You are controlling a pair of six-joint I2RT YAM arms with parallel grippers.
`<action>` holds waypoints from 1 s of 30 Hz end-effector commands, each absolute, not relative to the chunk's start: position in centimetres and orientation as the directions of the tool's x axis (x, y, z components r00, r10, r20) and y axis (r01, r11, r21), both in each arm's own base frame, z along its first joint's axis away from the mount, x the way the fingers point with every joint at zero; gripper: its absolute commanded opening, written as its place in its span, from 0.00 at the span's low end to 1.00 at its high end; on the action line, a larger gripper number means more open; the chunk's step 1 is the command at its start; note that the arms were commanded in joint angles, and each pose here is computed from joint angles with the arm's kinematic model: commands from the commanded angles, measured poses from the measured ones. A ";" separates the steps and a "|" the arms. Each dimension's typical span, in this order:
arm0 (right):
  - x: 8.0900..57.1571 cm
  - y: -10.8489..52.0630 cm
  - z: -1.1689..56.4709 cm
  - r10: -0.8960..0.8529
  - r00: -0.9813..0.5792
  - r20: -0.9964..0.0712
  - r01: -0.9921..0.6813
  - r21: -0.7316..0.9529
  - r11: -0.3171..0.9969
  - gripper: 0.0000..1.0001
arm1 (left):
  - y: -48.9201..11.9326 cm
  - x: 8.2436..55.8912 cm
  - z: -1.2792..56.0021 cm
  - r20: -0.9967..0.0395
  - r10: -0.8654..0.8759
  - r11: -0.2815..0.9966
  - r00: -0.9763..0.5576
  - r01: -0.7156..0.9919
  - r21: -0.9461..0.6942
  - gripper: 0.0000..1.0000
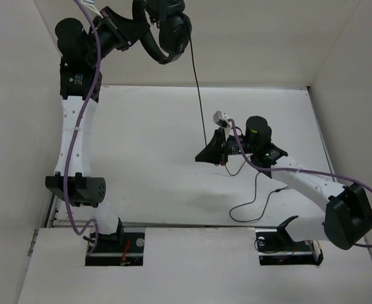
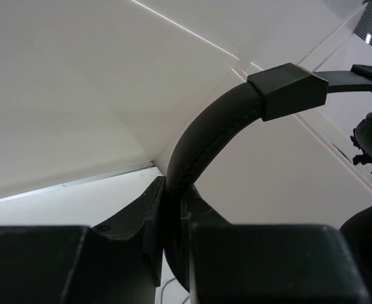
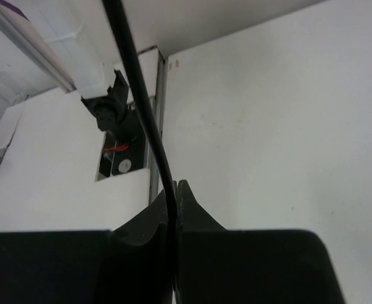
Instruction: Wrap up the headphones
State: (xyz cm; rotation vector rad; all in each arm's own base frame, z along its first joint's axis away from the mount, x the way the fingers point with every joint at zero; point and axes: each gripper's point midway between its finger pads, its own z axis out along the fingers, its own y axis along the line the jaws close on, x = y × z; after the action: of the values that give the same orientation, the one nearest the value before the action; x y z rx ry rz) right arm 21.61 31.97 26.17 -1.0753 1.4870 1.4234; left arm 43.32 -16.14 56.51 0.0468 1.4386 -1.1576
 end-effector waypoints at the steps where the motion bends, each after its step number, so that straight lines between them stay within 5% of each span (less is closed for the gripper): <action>1: 20.8 30.8 25.8 -0.124 -0.331 -0.935 -0.944 0.329 0.035 0.00 | -13.7 45.4 57.8 -0.752 -0.639 0.557 -0.160 0.579 -0.596 0.01; 6: 26.8 27.2 25.8 -0.306 -0.232 -0.923 -0.936 0.126 0.328 0.00 | -11.8 50.7 51.7 -0.810 -0.577 0.743 -0.104 0.346 -0.573 0.00; 11: 33.5 22.7 26.3 -0.662 -0.038 -0.749 -0.853 -0.321 0.412 0.00 | -13.0 53.6 46.1 -0.885 -0.451 0.865 -0.116 0.186 -0.466 0.00; 20: 40.8 15.6 32.9 -0.973 0.112 -0.200 -0.488 -0.864 0.121 0.00 | -16.3 53.6 40.8 -0.982 -0.113 0.989 -0.148 0.081 -0.126 0.00; 30: 42.9 14.6 50.4 -0.948 0.234 -0.216 -0.019 -0.976 0.218 0.00 | -21.3 50.4 30.7 -0.909 0.194 0.967 -0.369 0.229 0.113 0.00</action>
State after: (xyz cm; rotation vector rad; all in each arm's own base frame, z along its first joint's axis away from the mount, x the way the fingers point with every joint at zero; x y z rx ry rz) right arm 43.71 15.85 42.02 -1.3348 1.2943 -0.7818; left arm 51.45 -21.60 30.90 0.2461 1.9525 -0.0964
